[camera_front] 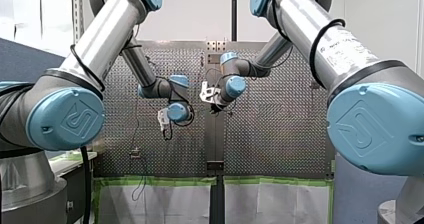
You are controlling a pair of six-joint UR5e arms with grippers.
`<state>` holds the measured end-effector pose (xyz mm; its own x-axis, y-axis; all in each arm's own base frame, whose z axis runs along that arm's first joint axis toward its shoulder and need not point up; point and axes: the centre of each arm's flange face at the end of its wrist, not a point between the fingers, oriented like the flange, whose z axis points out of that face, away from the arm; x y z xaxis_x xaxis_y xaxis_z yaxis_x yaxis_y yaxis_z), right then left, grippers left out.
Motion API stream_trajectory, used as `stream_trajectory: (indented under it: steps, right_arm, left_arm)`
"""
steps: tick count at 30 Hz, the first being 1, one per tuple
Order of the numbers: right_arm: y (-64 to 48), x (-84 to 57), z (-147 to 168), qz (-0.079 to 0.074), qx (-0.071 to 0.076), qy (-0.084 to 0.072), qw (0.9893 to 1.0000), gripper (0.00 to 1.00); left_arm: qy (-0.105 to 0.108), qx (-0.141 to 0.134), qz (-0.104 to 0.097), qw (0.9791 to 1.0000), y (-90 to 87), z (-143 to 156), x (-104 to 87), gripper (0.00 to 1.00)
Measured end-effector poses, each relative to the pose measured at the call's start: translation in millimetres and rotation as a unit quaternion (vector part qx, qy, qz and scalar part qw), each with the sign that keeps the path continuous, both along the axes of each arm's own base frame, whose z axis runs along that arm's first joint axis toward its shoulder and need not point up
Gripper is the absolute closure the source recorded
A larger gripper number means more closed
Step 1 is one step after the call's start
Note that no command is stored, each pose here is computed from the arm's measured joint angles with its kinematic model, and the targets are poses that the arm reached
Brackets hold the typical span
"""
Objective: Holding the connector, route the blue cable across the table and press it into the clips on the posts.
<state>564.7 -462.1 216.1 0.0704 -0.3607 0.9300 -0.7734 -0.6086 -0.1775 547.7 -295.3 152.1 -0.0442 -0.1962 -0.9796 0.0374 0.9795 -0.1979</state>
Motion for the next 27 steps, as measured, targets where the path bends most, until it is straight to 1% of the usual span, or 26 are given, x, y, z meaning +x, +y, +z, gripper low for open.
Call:
stream_trajectory:
  steps: [4, 10, 11, 12, 13, 14, 15, 16, 17, 18, 20, 21, 22, 23, 24, 25, 27]
  right_arm:
    - [-0.7, -0.3, 0, -0.001, 0.000, -0.001, 1.0000, 1.00]
    - [-1.0, -0.3, 0, -0.001, 0.000, -0.002, 1.0000, 1.00]
    - [-1.2, -0.5, 0, -0.001, 0.000, -0.002, 1.0000, 1.00]
    - [-1.4, -0.7, 0, -0.002, 0.000, -0.002, 1.0000, 1.00]
    - [-1.8, -1.0, 0, -0.002, 0.000, -0.002, 1.0000, 1.00]
    - [-2.2, -1.3, 0, -0.002, 0.000, -0.002, 1.0000, 1.00]
    - [-2.6, -1.6, 0, -0.002, 0.000, -0.002, 1.0000, 1.00]
    - [-3.2, -2.1, 0, -0.003, 0.000, -0.002, 1.0000, 1.00]
    - [-3.6, -2.5, 0, -0.003, 0.001, -0.002, 1.0000, 1.00]
    - [-4.1, -2.9, 0, -0.003, 0.001, -0.002, 1.0000, 1.00]
    - [-5.0, -3.7, 0, -0.004, 0.001, -0.002, 1.0000, 1.00]
    - [-5.4, -4.1, 0, -0.005, 0.001, -0.003, 1.0000, 1.00]
    - [-5.9, -4.5, 0, -0.005, 0.001, -0.003, 1.0000, 1.00]
    - [-6.2, -4.8, 0, -0.005, 0.001, -0.003, 1.0000, 1.00]
    - [-6.6, -5.1, 0, -0.005, 0.001, -0.003, 1.0000, 1.00]
    - [-7.0, -5.4, 0, -0.005, 0.001, -0.002, 1.0000, 1.00]
    - [-7.7, -6.0, 0, -0.006, 0.001, -0.002, 1.0000, 1.00]
  left_arm:
    - [-0.013, -0.006, 0.000, 0.9999, -3.3, 11, 10.5, 0.00]
    - [-0.015, -0.007, -0.001, 0.9999, -4.7, 16, 14.6, 0.00]
    - [-0.015, -0.007, 0.000, 0.9999, -4.7, 16, 14.6, 0.08]
    - [-0.014, -0.007, 0.000, 0.9999, -4.7, 16, 14.5, 0.08]
    - [-0.013, -0.007, 0.000, 0.9999, -4.7, 16, 14.4, 0.16]
    - [-0.012, -0.007, 0.000, 0.9999, -4.7, 15, 14.2, 0.32]
    - [-0.012, -0.006, 0.000, 0.9999, -4.9, 15, 13.9, 0.32]
    - [-0.011, -0.006, 0.000, 0.9999, -5.0, 15, 13.6, 0.42]
    - [-0.010, -0.005, -0.001, 0.9999, -5.3, 15, 13.2, 0.56]
    - [-0.009, -0.004, -0.001, 0.9999, -5.6, 15, 12.8, 0.56]
    - [-0.008, -0.004, -0.001, 1.0000, -6.3, 15, 12.2, 0.73]
    - [-0.008, -0.004, -0.002, 1.0000, -6.7, 15, 11.9, 0.73]
    - [-0.008, -0.004, -0.002, 1.0000, -7.0, 15, 11.7, 0.77]
    - [-0.007, -0.004, -0.002, 1.0000, -7.4, 15, 11.5, 0.93]
    - [-0.007, -0.003, -0.002, 1.0000, -7.9, 15, 11.1, 0.93]
    - [-0.007, -0.003, -0.002, 1.0000, -8.2, 15, 10.7, 0.99]
    - [-0.005, -0.002, 0.001, 1.0000, -9.0, 14, 9.4, 0.99]
